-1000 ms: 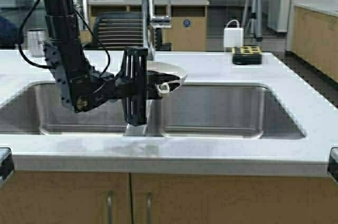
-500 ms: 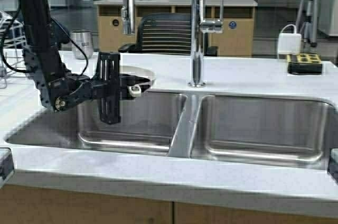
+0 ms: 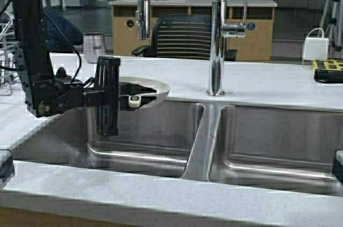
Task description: Wash the pan
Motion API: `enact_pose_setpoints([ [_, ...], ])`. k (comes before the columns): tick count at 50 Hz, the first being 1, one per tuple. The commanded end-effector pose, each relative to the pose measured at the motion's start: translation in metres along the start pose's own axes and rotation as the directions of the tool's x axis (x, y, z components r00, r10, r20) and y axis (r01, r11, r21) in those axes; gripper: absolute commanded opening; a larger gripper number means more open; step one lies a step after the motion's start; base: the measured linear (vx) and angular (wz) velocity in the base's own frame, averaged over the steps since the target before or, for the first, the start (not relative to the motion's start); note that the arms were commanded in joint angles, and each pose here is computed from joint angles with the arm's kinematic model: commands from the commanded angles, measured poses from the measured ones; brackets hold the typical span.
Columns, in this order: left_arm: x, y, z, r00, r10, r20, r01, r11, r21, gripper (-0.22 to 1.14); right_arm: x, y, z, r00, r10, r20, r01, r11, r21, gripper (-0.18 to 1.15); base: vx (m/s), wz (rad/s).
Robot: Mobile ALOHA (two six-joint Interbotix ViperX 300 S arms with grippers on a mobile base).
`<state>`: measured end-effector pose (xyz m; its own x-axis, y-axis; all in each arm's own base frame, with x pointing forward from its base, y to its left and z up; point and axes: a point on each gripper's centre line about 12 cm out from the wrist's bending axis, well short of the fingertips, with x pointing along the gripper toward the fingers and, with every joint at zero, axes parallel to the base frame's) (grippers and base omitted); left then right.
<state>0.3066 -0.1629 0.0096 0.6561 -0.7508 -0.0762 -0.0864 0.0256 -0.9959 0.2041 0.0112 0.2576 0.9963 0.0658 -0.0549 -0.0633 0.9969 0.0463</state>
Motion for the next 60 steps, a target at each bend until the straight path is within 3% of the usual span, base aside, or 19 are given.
enact_pose_setpoints([
  [1, -0.005, -0.019, -0.006, 0.997, -0.072, -0.019, 0.073, 0.997, 0.026, 0.02, 0.005, 0.001, 0.008, 1.000, 0.004, 0.010, -0.004, 1.000, -0.009, 0.06, 0.14, -0.01],
  [30, -0.032, -0.020, -0.022, 0.997, -0.076, -0.018, 0.076, 0.997, 0.031, 0.02, 0.028, 0.008, -0.011, 0.994, 0.041, -0.097, -0.046, 0.998, -0.041, 0.09, 0.12, -0.04],
  [35, -0.035, -0.019, -0.024, 0.998, -0.065, -0.018, 0.066, 0.997, 0.029, 0.02, 0.032, 0.016, -0.014, 0.990, 0.077, -0.116, -0.082, 0.996, -0.038, 0.26, 0.09, 0.04],
  [44, -0.035, -0.019, -0.024, 0.998, -0.064, -0.022, 0.064, 0.998, 0.027, 0.02, 0.051, 0.023, -0.015, 0.983, 0.100, -0.157, -0.107, 0.994, -0.036, 1.00, 0.08, 0.07],
  [46, -0.035, -0.019, -0.025, 0.997, -0.065, -0.028, 0.066, 0.997, 0.027, 0.02, 0.058, 0.025, -0.019, 0.979, 0.103, -0.178, -0.111, 0.993, -0.036, 1.09, 0.07, 0.06],
  [60, -0.040, -0.017, -0.029, 0.998, -0.053, -0.038, 0.054, 0.998, 0.018, 0.02, 0.115, 0.047, -0.032, 0.954, 0.170, -0.247, -0.195, 0.977, -0.081, 1.03, 0.03, 0.01],
])
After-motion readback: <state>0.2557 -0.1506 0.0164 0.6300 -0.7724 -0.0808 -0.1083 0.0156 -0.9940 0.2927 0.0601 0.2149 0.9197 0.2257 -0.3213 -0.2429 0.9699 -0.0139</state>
